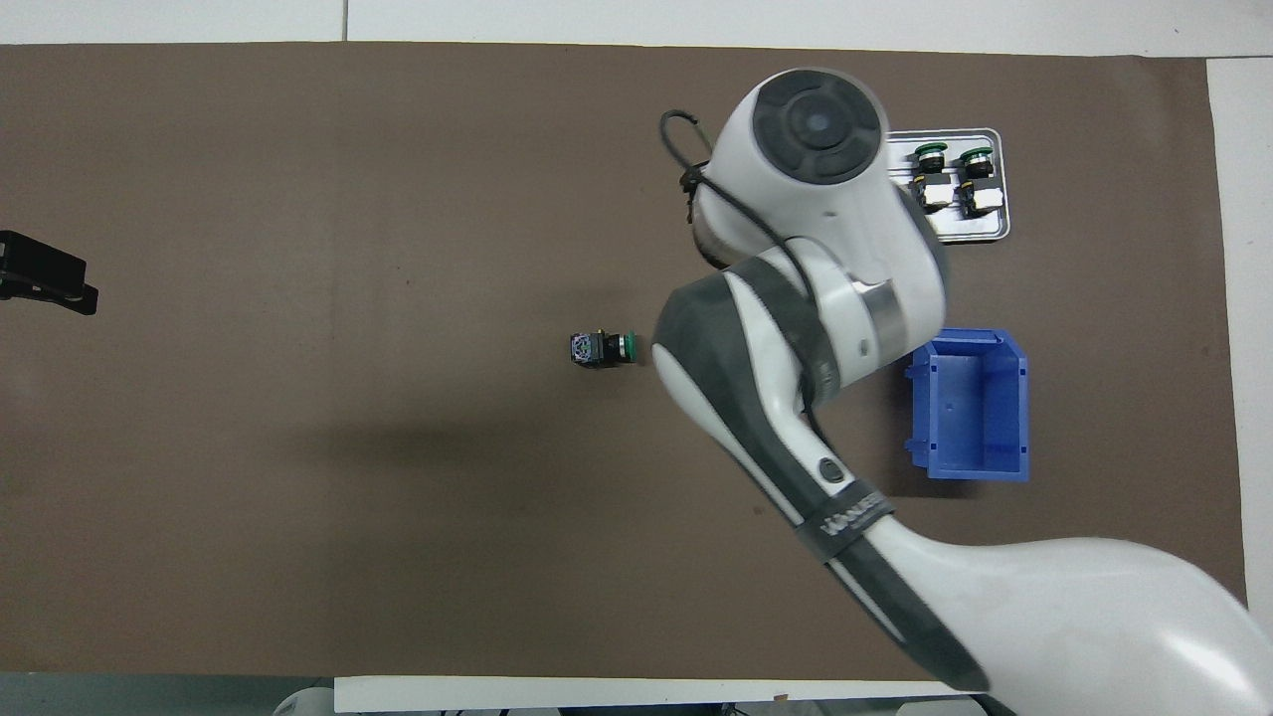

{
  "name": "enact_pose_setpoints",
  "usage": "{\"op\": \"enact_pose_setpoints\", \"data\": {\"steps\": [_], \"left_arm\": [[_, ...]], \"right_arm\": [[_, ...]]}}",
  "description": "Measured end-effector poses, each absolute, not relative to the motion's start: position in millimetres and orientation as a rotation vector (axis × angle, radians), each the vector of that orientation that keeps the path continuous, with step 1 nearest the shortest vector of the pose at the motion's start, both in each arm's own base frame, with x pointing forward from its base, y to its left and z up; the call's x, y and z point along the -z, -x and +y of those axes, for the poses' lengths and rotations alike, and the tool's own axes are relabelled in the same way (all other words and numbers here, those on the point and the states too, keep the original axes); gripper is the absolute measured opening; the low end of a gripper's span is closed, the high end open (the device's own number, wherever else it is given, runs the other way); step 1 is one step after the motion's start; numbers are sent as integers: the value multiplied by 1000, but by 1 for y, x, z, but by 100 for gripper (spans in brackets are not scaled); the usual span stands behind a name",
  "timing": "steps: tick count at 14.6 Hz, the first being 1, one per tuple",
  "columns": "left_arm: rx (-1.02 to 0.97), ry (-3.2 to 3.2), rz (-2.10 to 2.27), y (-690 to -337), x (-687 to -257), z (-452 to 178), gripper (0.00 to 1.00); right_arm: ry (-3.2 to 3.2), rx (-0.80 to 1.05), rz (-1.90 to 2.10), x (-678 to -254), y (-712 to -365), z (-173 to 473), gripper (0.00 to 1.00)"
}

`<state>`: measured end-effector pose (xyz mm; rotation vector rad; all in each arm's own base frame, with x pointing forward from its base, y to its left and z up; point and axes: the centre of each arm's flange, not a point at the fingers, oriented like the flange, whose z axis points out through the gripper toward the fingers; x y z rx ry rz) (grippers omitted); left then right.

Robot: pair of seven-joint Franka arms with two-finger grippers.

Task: Place and press button with both arms

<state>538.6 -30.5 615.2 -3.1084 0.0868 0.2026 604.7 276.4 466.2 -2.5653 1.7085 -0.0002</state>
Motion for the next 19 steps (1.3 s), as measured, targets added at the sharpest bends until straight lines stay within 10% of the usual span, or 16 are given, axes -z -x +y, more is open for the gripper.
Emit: {"op": "enact_pose_setpoints", "data": {"steps": [9, 19], "left_arm": [[-171, 3101, -139, -537, -607, -82, 100], [-156, 2931, -935, -513, -562, -193, 100]], "right_arm": [[3022, -166, 754, -562, -590, -7, 100], [3110, -223, 204, -598, -546, -85, 100]]}}
